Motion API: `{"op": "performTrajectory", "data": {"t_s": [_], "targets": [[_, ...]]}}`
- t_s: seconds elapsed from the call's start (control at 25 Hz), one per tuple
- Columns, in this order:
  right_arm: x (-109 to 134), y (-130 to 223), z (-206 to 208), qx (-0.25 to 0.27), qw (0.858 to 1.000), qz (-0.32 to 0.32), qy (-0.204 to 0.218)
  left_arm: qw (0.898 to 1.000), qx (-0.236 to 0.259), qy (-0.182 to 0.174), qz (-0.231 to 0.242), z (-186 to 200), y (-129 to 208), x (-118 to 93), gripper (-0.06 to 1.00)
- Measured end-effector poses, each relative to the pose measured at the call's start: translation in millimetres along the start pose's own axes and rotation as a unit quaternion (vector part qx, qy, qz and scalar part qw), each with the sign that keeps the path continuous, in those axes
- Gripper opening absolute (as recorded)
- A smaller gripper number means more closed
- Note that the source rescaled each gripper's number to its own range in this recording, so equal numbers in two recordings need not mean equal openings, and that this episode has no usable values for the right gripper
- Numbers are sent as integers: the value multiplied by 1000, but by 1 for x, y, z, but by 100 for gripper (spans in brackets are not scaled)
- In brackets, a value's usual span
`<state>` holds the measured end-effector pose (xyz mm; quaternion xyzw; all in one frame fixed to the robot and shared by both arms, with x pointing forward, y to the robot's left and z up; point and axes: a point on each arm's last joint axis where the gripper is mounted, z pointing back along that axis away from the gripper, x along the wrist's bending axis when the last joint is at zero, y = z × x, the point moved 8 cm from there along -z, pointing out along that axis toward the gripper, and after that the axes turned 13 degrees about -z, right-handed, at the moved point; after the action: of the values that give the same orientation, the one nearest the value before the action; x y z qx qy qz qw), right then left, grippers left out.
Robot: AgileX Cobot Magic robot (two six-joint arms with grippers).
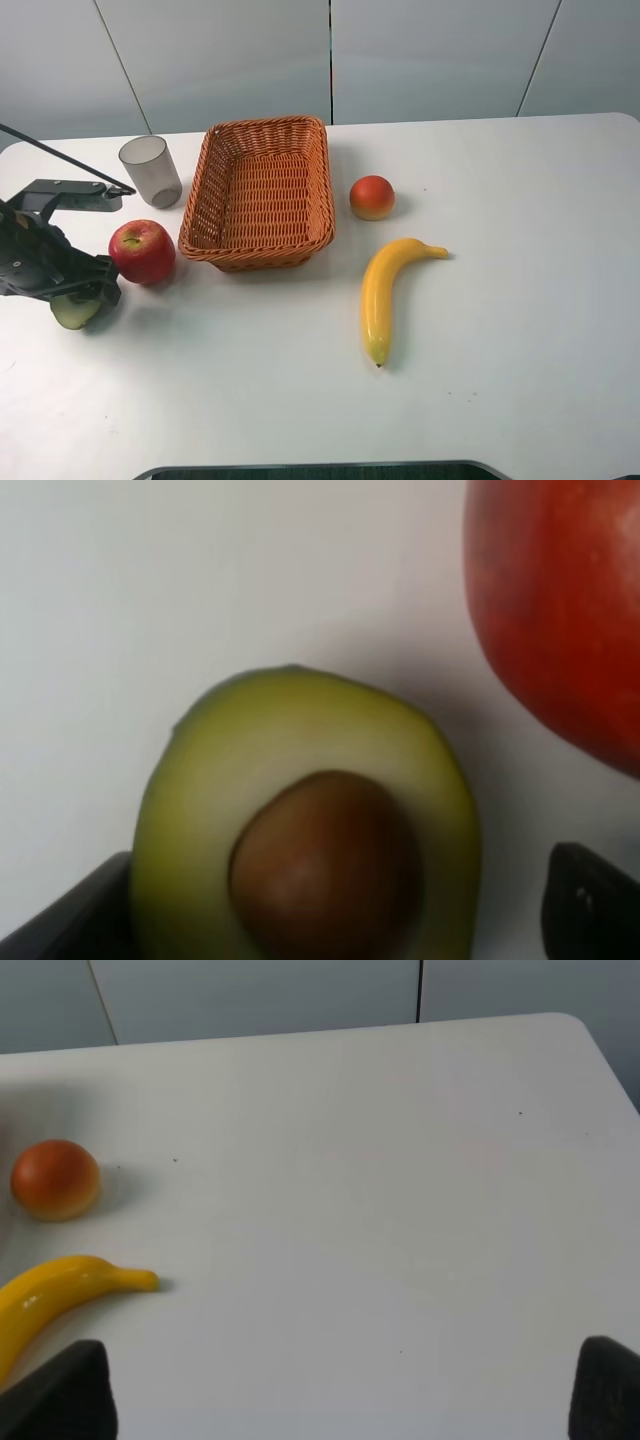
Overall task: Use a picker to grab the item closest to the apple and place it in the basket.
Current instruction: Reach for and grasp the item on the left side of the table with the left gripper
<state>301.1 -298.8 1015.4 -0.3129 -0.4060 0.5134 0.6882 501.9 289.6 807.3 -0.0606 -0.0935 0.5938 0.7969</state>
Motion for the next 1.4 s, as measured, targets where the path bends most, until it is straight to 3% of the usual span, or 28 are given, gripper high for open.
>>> {"op": "performTrajectory", "data": {"t_s": [1.12,1.2,1.24,1.28,1.32,1.4], "targets": [[0,0,0,0,1000,0,0,1000,18,4,-6,-20,6,-2,99],[0,0,0,0,1000,0,0,1000,19,5,-6,-20,7,-2,80],[0,0,0,0,1000,0,0,1000,19,5,-7,-21,7,-2,52],[0,0,0,0,1000,0,0,1000,19,5,-6,-21,7,-3,14],[0,0,0,0,1000,0,0,1000,20,6,-7,-21,7,-3,2],[0,0,0,0,1000,0,0,1000,22,6,-8,-22,7,-4,2]]}}
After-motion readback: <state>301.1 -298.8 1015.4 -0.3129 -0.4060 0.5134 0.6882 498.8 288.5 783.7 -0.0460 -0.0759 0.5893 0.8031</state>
